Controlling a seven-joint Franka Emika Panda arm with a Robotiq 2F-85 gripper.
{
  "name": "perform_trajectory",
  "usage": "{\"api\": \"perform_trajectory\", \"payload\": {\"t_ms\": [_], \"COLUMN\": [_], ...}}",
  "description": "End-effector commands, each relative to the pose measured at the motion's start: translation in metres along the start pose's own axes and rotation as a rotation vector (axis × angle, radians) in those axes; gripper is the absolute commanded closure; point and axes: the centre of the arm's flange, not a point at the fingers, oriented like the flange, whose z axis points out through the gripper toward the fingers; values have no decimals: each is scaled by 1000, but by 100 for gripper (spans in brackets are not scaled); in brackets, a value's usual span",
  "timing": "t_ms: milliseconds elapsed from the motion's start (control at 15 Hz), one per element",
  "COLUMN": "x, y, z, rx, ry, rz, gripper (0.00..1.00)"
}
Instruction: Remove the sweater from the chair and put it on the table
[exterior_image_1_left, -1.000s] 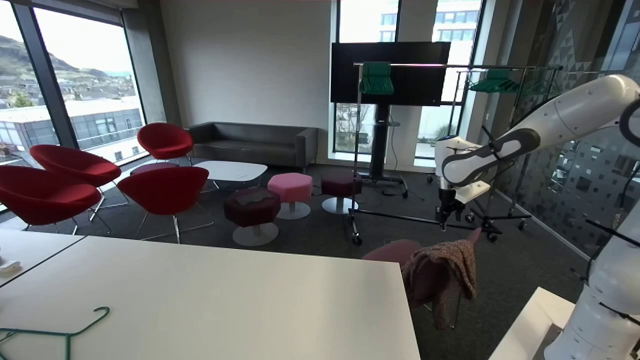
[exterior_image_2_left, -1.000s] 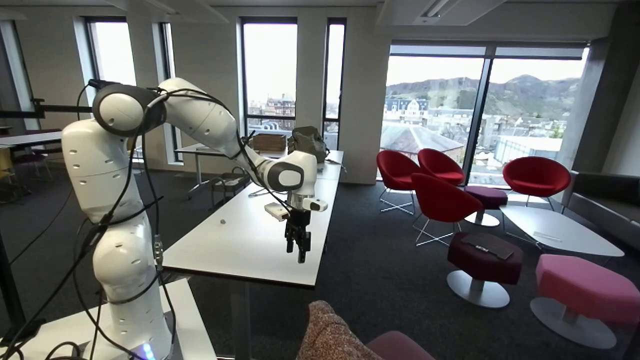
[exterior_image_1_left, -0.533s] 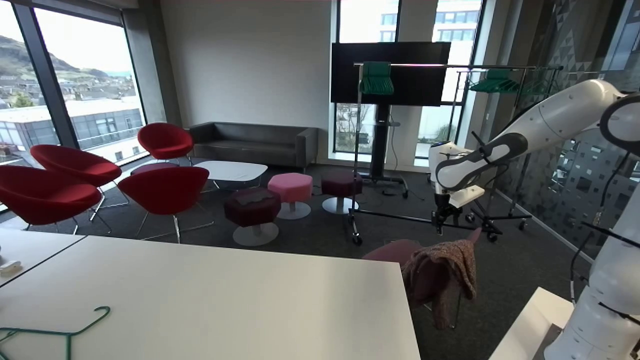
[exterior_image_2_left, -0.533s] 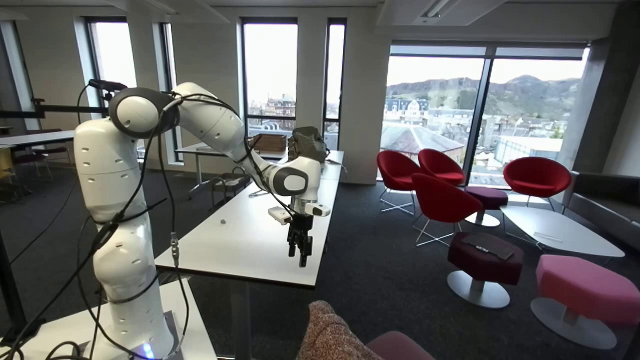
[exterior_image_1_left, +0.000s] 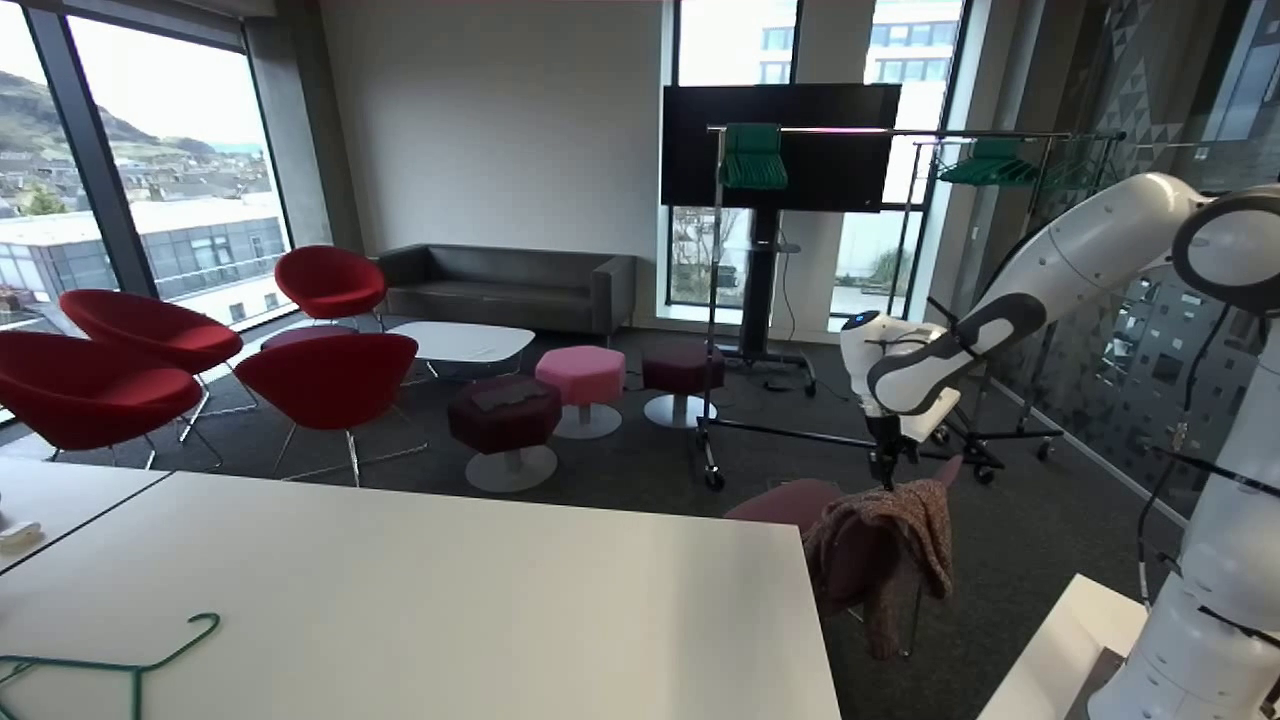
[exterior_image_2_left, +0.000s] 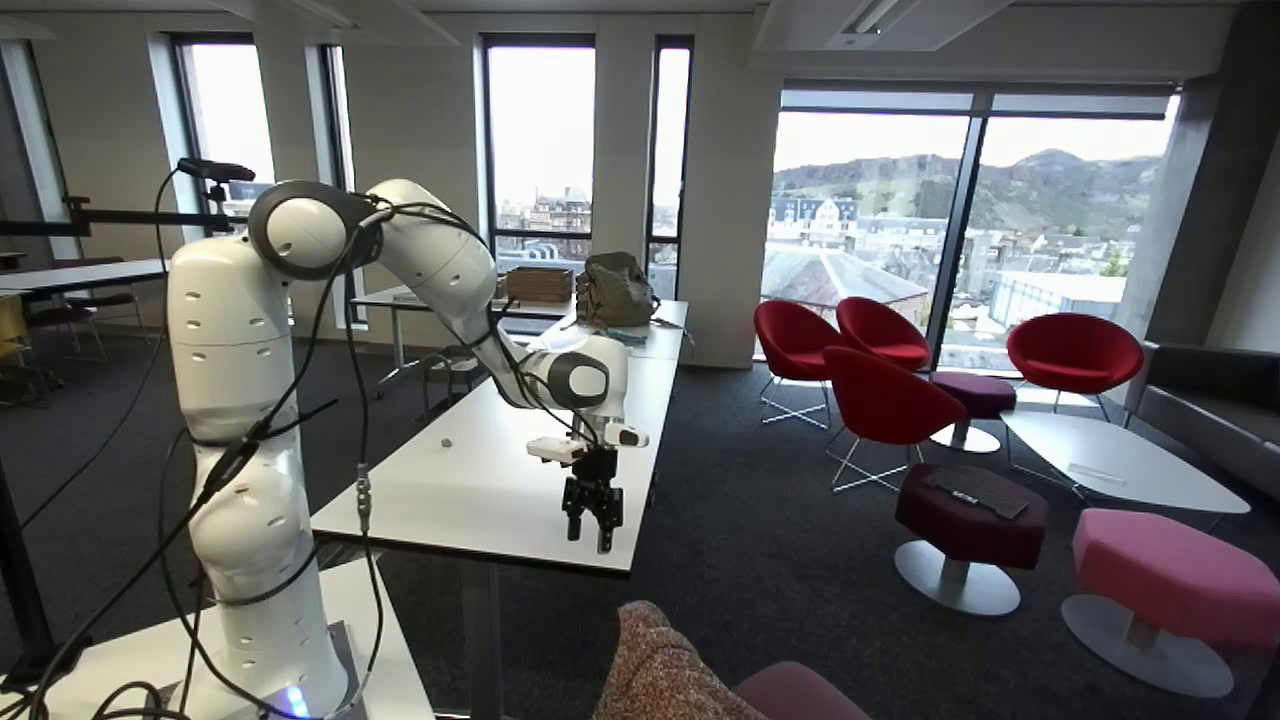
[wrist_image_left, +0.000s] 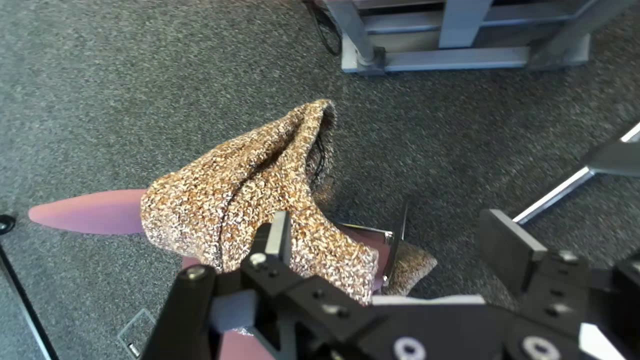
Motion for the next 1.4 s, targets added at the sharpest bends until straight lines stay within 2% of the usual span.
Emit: {"api": "perform_trajectory", "payload": {"t_ms": [0, 200, 267, 333, 400, 1200, 1333], "x": [1, 5, 8, 8, 7, 9, 10], "y": [-28, -43, -46, -46, -48, -50, -52], "z": [43, 64, 67, 66, 63, 68, 73], "rx": [-171, -261, -260, -195, -219, -216, -274], "ry": [-16, 2, 18, 20, -10, -14, 40], "rz": [-113, -158, -163, -176, -163, -168, -178], "gripper": [0, 0, 0, 0, 0, 0, 0]}}
